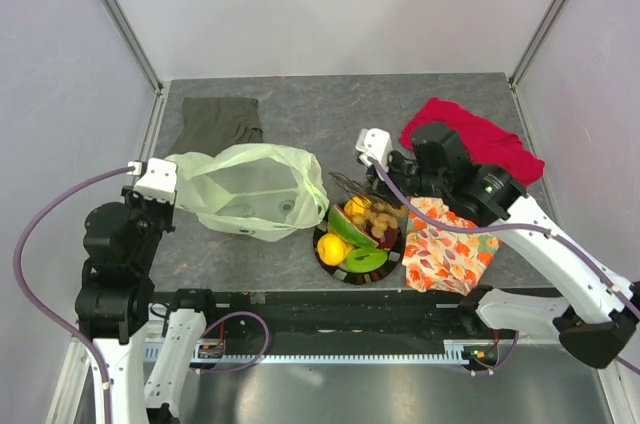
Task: Take the fake fruits out of the plastic bag
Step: Place the plastic bag at the center of the board.
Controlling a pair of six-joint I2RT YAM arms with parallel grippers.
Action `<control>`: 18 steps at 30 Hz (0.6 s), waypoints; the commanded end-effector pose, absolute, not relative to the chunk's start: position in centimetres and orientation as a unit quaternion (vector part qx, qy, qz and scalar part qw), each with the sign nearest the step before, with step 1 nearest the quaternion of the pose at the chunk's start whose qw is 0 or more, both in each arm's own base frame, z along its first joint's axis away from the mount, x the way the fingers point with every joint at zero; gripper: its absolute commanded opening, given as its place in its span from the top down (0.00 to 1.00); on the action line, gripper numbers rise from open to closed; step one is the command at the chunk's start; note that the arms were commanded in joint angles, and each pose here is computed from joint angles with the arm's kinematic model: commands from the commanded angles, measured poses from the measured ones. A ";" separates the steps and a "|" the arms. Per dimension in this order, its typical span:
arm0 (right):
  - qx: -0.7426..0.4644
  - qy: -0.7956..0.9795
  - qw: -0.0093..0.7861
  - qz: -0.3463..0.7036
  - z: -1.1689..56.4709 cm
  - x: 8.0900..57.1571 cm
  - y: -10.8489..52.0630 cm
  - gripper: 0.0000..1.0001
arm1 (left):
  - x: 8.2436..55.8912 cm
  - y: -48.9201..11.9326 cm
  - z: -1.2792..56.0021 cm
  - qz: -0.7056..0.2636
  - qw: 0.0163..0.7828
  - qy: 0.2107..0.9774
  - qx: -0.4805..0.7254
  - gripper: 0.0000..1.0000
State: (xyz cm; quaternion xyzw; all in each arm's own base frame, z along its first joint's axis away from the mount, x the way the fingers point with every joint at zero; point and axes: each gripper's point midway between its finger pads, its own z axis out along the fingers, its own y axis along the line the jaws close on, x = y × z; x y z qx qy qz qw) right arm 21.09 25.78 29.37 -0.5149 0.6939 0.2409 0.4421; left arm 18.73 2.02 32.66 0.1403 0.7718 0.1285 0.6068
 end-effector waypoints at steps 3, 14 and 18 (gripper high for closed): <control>-0.496 0.727 0.427 0.205 26.1 20.1 21.3 1.00 | 17.9 4.6 32.6 0.192 0.603 0.767 0.106 0.98; -0.468 0.766 0.389 0.207 21.5 21.7 22.6 1.00 | 17.4 1.3 30.2 0.085 0.602 0.786 0.111 0.37; -0.461 0.776 0.377 0.208 19.9 22.7 23.5 1.00 | 16.9 1.2 30.1 0.081 0.599 0.789 0.112 0.31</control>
